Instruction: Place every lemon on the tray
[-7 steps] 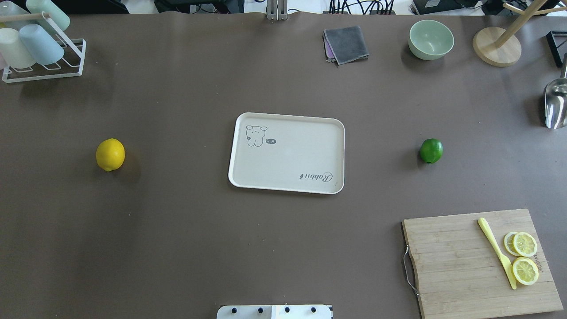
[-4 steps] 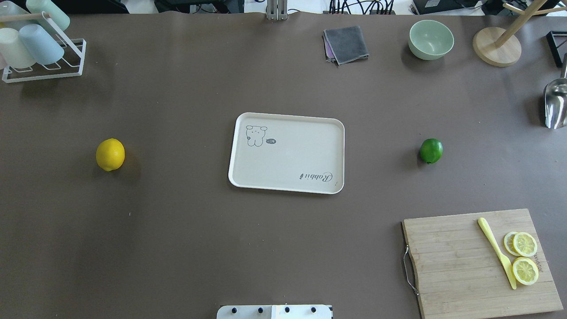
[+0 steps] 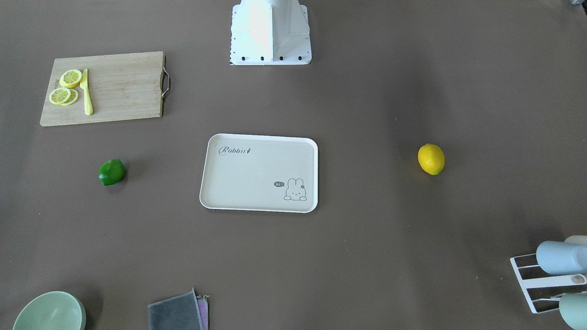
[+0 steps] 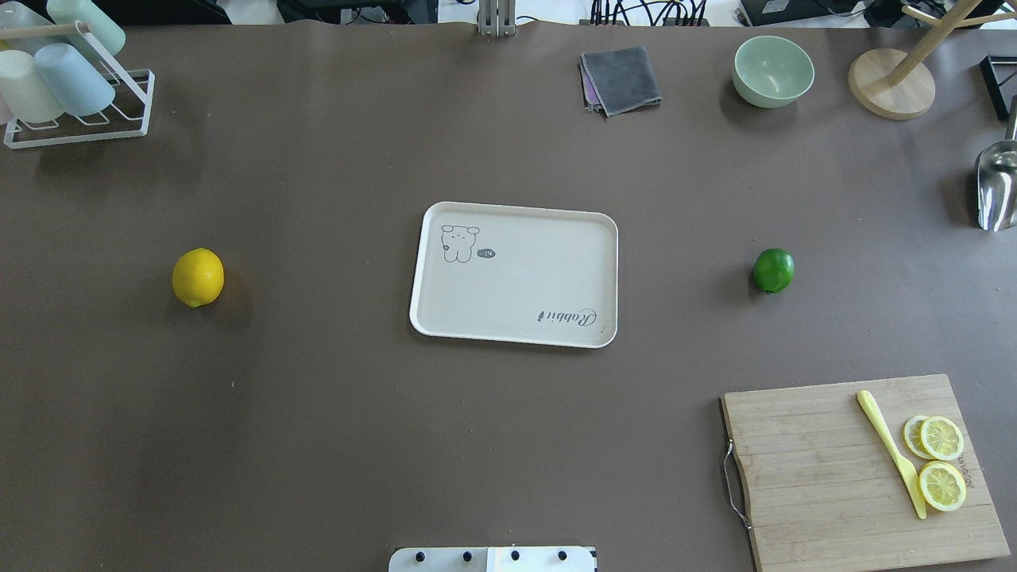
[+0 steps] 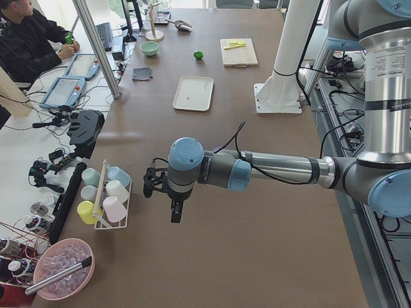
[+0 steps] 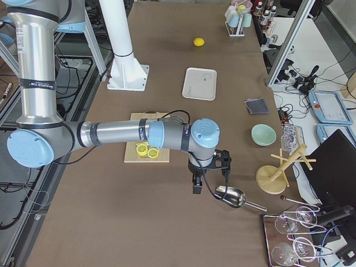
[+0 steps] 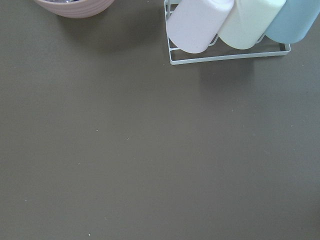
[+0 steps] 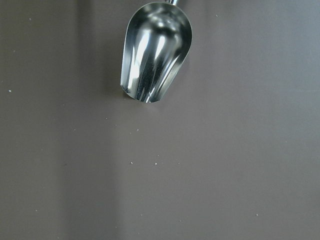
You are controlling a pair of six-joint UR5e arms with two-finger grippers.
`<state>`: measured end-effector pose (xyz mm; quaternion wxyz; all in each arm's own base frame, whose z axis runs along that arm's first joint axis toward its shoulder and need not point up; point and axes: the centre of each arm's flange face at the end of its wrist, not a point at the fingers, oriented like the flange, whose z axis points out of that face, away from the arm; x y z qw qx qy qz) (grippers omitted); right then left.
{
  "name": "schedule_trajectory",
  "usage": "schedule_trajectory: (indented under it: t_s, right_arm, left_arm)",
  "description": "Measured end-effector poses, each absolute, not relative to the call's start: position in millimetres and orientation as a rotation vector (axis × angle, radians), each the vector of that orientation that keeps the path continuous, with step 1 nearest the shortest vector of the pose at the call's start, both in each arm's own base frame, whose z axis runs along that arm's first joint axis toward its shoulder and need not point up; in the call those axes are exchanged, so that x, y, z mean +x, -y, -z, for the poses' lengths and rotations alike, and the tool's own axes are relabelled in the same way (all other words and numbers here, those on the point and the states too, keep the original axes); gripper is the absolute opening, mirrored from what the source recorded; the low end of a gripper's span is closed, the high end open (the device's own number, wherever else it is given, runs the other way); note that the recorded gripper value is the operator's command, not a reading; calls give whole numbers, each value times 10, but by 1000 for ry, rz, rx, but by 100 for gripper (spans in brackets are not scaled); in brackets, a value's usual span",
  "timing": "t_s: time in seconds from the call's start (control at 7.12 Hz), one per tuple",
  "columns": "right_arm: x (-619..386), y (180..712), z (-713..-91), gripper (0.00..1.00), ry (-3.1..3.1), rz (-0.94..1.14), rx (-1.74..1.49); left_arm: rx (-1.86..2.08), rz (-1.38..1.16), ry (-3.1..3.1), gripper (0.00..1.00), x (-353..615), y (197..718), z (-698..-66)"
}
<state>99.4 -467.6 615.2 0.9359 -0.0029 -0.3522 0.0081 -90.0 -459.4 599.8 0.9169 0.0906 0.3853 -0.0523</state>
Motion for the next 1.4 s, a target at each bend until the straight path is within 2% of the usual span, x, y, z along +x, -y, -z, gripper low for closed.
schedule_trajectory:
  t_s: [0.98, 1.4]
  right_arm:
    - [997, 4672, -6158, 100, 716, -16, -7]
    - [884, 4806, -5966, 100, 718, 29, 39]
  left_arm:
    - [192, 101, -794, 98, -899, 4600, -5985]
    - [219, 66, -804, 98, -795, 4754, -5792]
